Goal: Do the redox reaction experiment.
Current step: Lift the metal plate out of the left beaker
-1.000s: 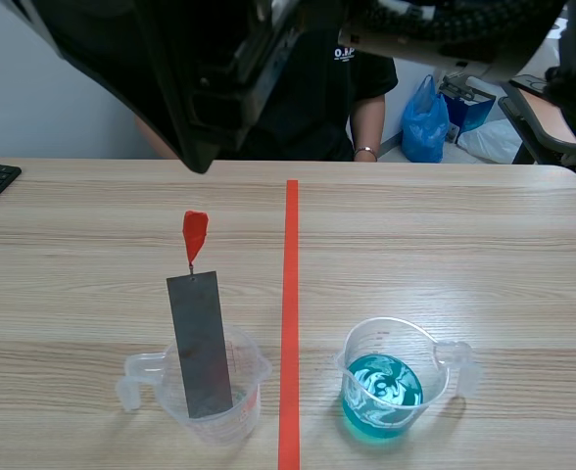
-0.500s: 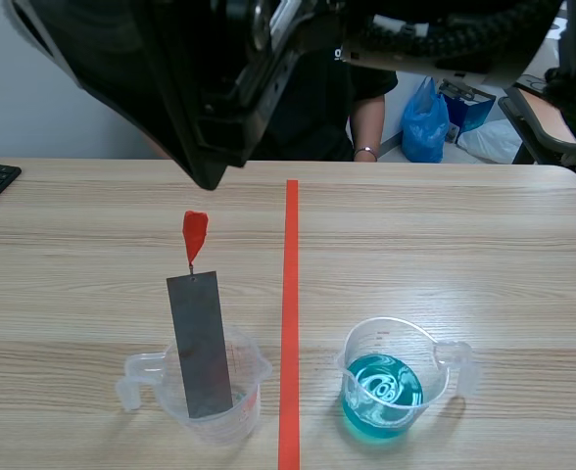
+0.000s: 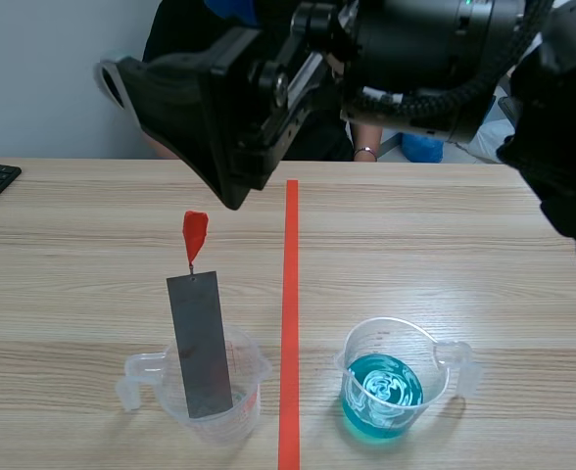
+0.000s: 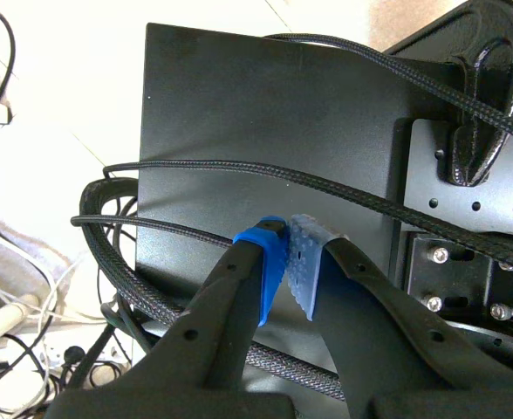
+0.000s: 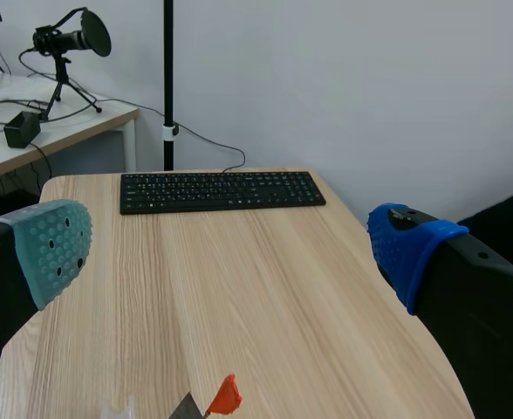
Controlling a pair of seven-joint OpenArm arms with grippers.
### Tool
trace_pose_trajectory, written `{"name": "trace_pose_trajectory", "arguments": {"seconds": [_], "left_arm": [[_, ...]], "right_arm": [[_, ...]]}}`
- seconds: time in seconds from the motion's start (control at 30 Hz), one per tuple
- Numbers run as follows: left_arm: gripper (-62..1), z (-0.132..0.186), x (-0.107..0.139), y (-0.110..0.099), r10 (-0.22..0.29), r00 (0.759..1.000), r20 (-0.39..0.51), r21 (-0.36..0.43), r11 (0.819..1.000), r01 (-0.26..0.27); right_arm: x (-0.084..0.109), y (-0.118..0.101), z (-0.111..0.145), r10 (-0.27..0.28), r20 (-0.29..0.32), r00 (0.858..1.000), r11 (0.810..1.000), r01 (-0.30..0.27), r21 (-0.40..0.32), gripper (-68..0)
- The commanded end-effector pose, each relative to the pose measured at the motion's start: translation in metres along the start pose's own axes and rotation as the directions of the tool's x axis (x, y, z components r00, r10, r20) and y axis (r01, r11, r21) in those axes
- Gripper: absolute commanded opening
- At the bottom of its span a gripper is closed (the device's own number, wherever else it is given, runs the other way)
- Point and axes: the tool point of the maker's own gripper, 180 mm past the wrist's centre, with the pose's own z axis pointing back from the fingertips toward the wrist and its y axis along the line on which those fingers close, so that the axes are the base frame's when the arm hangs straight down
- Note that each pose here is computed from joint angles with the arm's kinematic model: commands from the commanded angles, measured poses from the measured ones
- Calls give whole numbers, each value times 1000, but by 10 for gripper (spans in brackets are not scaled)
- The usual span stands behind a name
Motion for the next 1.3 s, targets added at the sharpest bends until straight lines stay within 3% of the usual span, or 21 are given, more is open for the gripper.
{"name": "trace_pose_trajectory", "arguments": {"seconds": [0.0,0.2,0.4,0.67,0.93,1.27], "left_arm": [[-582,2,0,2,-1,1000,10,3,1000,1],[-582,2,0,2,-1,1000,11,3,1000,1],[-582,2,0,2,-1,1000,10,3,1000,1],[-582,2,0,2,-1,1000,10,3,1000,1],[-582,2,0,2,-1,1000,10,3,1000,1],[-582,2,0,2,-1,1000,10,3,1000,1]], "right_arm": [[3,-3,1,-14,31,999,1000,14,2,4],[-24,-8,-1,-82,24,996,997,82,-8,4],[-51,-3,-5,-51,-17,999,999,51,1,4],[-75,4,-5,-17,-22,1000,1000,17,21,4],[-103,9,-6,-44,-34,998,998,46,43,4],[-122,7,-12,-19,-67,998,996,25,83,4]]}}
